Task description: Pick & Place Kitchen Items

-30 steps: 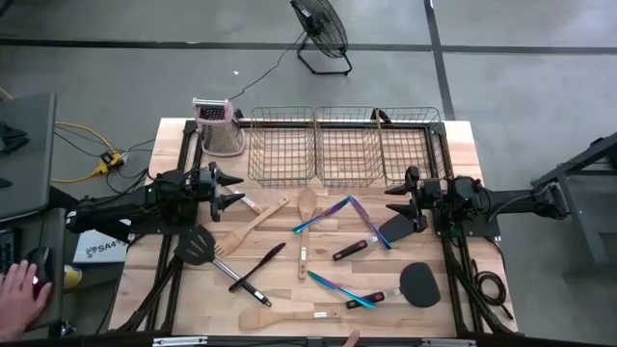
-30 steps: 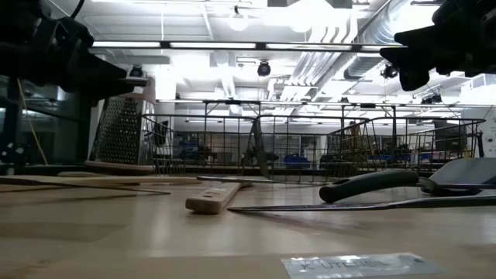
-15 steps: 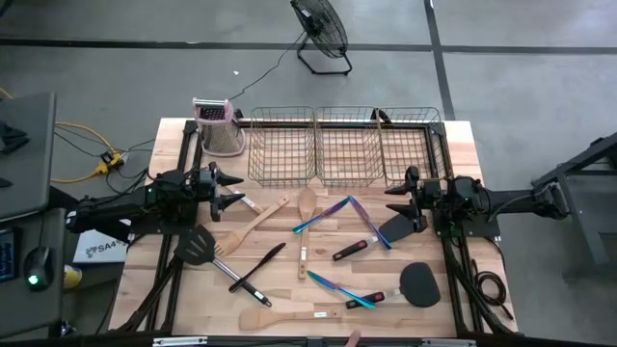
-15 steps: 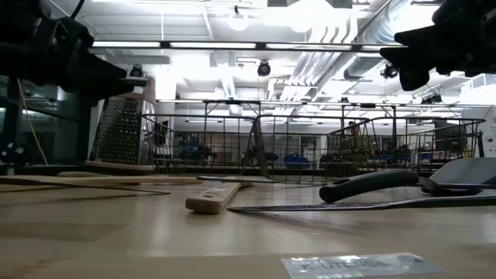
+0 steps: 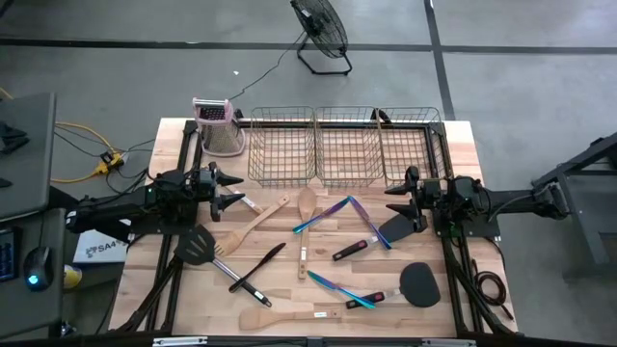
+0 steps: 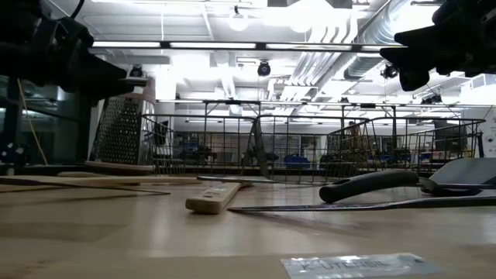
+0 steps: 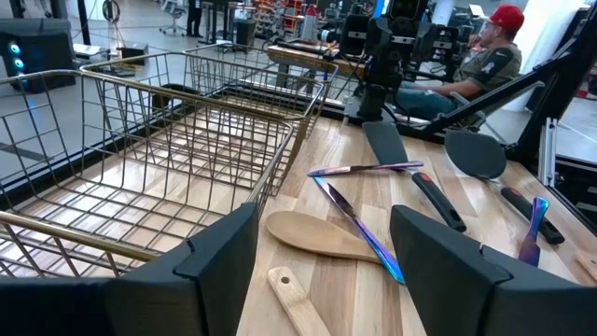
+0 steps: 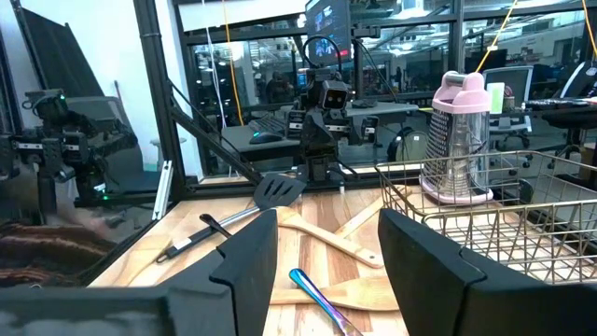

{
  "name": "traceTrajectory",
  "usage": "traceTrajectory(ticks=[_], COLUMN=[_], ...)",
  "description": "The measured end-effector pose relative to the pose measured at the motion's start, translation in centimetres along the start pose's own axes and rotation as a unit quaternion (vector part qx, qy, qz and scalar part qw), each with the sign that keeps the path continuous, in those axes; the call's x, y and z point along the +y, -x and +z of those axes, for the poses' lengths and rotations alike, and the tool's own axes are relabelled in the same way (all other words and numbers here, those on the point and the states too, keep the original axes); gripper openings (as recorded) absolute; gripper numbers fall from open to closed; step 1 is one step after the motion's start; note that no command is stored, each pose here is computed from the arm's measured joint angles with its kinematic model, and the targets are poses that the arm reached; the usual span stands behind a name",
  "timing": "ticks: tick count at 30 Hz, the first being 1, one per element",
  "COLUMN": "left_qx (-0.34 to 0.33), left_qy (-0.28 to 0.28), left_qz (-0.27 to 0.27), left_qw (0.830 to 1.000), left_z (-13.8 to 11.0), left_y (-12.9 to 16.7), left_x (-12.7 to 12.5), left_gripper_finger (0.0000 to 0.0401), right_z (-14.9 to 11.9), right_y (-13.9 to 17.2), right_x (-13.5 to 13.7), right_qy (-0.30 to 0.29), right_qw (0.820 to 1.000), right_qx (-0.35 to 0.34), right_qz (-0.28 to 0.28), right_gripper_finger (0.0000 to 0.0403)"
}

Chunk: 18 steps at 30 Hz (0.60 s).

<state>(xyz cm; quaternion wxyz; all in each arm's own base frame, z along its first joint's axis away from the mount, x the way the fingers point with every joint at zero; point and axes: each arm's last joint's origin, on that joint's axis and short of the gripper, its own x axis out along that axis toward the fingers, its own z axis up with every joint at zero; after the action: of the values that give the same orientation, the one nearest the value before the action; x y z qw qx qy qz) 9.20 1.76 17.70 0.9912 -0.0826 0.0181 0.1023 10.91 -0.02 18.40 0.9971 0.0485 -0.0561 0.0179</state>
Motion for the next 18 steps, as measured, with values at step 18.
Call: traceTrajectory(ticks=[18], left_qx=[0.0], left_qy=[0.0], left_qz=[0.0], left_qw=[1.0], left_z=[-0.01], left_y=[0.0], left_x=[0.0], left_gripper_finger=[0.0241], right_z=[0.01], right_y=[0.0], right_x=[-0.06], right_qy=[0.0], right_qw=[1.0], right_qx=[-0.001], right_qz=[-0.01], right_gripper_finger=[0.018])
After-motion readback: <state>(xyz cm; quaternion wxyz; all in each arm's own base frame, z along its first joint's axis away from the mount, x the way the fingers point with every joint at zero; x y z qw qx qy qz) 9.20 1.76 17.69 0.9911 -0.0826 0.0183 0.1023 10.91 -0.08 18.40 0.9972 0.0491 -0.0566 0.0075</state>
